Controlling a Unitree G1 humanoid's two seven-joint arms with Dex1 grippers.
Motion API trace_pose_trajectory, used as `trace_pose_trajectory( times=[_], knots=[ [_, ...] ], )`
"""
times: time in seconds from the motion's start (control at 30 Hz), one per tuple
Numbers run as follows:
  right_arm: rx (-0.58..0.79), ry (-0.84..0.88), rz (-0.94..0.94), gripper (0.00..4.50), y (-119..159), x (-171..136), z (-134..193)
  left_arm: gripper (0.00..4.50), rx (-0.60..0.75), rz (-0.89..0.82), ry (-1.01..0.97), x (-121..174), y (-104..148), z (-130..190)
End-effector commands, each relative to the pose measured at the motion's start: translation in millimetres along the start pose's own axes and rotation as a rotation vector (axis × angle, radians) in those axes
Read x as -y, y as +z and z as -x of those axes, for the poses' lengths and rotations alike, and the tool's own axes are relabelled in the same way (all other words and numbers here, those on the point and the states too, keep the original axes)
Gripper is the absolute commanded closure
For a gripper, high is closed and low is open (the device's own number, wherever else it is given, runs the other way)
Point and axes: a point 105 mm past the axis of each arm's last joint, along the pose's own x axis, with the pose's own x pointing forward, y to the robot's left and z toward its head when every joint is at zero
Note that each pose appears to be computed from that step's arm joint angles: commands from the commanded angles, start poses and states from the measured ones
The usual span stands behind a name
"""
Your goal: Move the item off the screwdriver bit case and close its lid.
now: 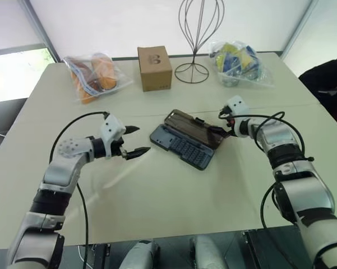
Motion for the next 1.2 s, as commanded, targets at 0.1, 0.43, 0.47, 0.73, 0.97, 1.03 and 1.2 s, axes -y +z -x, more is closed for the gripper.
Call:
trace_pose_trajectory(
  times=[0.1,0.43,0.47,0.73,0.97,1.03,1.2],
  knots=[
    [-0.058,0.072,0.091,2.39,-7,-7,-4,0.0,0.041,-0.03,0.084,-8,13,13],
    [-0.123,0.156,0.286,4.45,-22,-21,-11,0.0,0.04,-0.031,0.125,-10,13,16],
    [-0.081,0.153,0.355,4.45,-14,-20,-9,0.0,0.038,-0.03,0.127,-10,13,16],
    [0.164,0.383,0.888,4.45,28,-54,22,0.0,-0.027,-0.021,0.089,-11,3,33],
    [0.197,0.481,0.982,4.45,28,-74,28,0.0,-0.083,-0.005,-0.027,9,-4,43],
    [0.207,0.492,0.963,4.45,30,-78,27,0.0,-0.08,0.0,-0.022,10,-3,43],
    [0.216,0.523,0.982,4.45,27,-88,25,0.0,-0.068,0.011,-0.005,12,-2,42]
  ],
)
